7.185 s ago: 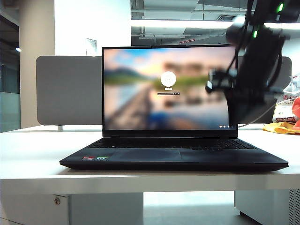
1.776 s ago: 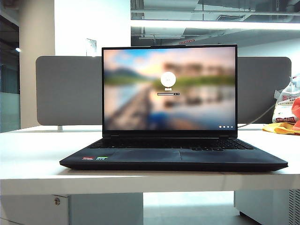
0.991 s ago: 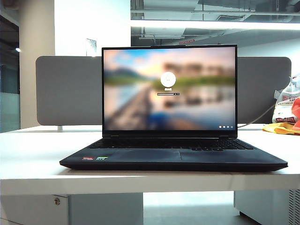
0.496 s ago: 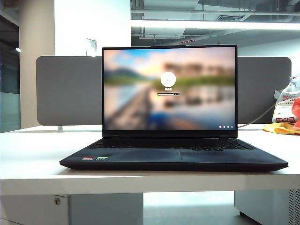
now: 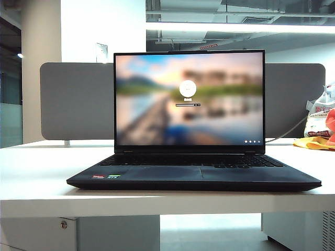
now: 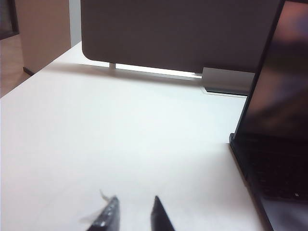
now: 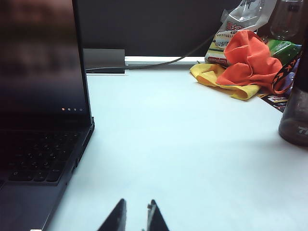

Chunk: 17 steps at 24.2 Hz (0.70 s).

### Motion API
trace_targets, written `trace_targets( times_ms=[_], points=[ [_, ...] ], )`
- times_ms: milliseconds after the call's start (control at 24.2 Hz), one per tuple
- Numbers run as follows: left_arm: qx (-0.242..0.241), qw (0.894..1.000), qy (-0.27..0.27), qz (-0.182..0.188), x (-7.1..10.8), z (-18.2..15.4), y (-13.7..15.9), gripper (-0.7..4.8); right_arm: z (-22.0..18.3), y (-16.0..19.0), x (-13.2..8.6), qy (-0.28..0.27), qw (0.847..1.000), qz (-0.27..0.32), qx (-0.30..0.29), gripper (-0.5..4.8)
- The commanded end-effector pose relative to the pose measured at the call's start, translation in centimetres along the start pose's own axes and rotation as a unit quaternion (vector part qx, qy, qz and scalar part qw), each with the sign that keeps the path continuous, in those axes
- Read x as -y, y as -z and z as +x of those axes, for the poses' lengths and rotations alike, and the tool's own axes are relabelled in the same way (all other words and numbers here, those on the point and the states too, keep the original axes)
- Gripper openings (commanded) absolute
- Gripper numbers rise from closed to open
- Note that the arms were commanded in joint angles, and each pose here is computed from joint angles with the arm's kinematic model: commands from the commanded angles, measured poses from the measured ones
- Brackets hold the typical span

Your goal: Open the lid of the laptop and use the keypad to enter the password "123".

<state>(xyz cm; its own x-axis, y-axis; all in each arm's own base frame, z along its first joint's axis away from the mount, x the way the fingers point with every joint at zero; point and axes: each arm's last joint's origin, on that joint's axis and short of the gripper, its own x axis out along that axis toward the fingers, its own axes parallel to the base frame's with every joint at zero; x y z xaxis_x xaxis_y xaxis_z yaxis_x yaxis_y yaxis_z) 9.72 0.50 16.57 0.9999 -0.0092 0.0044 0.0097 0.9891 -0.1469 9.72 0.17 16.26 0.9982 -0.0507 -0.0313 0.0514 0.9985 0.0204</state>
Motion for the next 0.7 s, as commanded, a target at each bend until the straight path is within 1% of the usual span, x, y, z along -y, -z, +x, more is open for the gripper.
trace_targets(
  times_ms=[41,702],
  points=[
    [0.004,1.0,0.003,0.001,0.03,0.0,-0.07,0.89,0.02,0.01,0.01,0.001,1.0,0.001,0.004,0.63],
    [0.004,1.0,0.003,0.001,0.03,0.0,-0.07,0.89,0.02,0.01,-0.02,0.0,1.0,0.001,0.004,0.63]
  ],
)
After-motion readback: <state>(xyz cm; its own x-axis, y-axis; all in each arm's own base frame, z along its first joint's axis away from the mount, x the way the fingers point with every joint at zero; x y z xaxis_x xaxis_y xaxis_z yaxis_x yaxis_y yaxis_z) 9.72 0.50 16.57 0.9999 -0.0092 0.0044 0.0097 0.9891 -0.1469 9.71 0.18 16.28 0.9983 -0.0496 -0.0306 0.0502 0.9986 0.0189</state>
